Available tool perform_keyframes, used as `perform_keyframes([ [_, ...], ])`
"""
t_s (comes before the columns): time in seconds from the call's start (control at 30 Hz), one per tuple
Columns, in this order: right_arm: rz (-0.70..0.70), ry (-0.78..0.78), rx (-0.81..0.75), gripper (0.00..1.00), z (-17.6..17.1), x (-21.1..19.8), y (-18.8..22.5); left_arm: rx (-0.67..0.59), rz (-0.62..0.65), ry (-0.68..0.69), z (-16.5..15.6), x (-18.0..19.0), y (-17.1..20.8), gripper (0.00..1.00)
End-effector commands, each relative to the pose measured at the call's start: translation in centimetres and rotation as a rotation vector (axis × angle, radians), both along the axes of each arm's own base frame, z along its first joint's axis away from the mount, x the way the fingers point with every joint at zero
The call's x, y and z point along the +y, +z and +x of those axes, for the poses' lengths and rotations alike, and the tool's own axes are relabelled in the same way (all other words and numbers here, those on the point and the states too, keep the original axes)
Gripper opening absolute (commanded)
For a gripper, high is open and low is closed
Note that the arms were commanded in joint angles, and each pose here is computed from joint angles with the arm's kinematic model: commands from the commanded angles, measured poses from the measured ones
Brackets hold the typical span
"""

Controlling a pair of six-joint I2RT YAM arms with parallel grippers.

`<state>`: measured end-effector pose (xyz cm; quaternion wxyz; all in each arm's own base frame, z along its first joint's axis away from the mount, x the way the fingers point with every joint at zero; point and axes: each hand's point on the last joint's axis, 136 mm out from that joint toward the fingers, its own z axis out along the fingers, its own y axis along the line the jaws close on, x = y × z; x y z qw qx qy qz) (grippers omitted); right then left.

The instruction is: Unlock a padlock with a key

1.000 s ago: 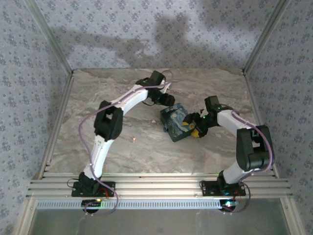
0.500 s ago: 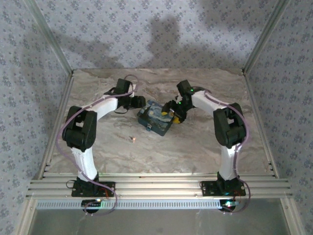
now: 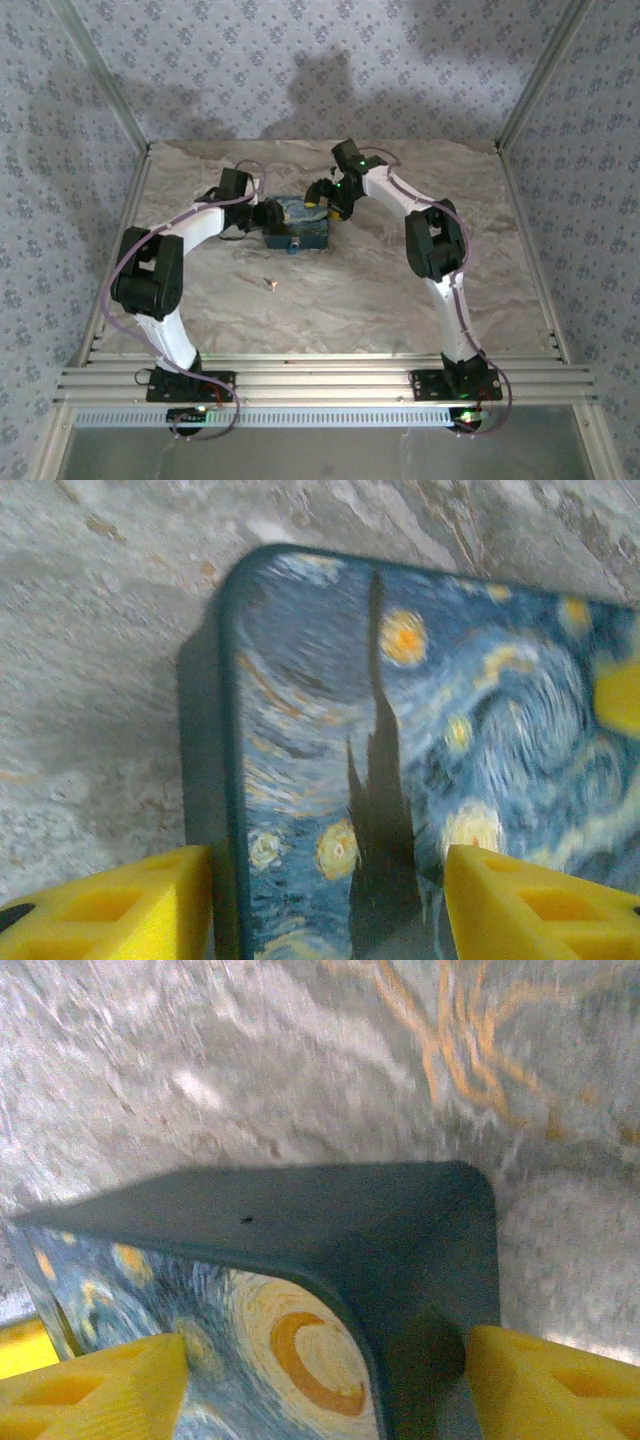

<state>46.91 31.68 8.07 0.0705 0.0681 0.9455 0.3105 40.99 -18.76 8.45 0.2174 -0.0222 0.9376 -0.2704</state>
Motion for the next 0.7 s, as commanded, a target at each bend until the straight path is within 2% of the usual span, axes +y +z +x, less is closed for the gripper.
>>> perform_keyframes([
  [0.0,0.018,0.011,-0.047,0.76,1.5,0.6,0.6,0.049,-0.096,-0.085,-2.9,-3.1,1.1,0.62],
  [0.13,-0.003,0.008,-0.072,0.79,1.8,-0.9,2.6,0.029,-0.056,-0.078,-3.2,-2.5,1.7,0.64],
  [0.3,-0.071,0.037,-0.133,0.81,0.0,-3.2,5.8,-0.016,0.053,-0.030,-3.5,1.0,3.3,0.70],
  [0.5,-0.158,0.057,-0.197,0.82,-4.6,-6.3,7.0,-0.026,0.158,0.058,-6.4,5.3,4.3,0.71],
  [0.67,-0.218,0.037,-0.176,0.81,-11.0,-8.1,4.2,0.110,0.160,0.150,-11.7,7.1,1.1,0.71],
])
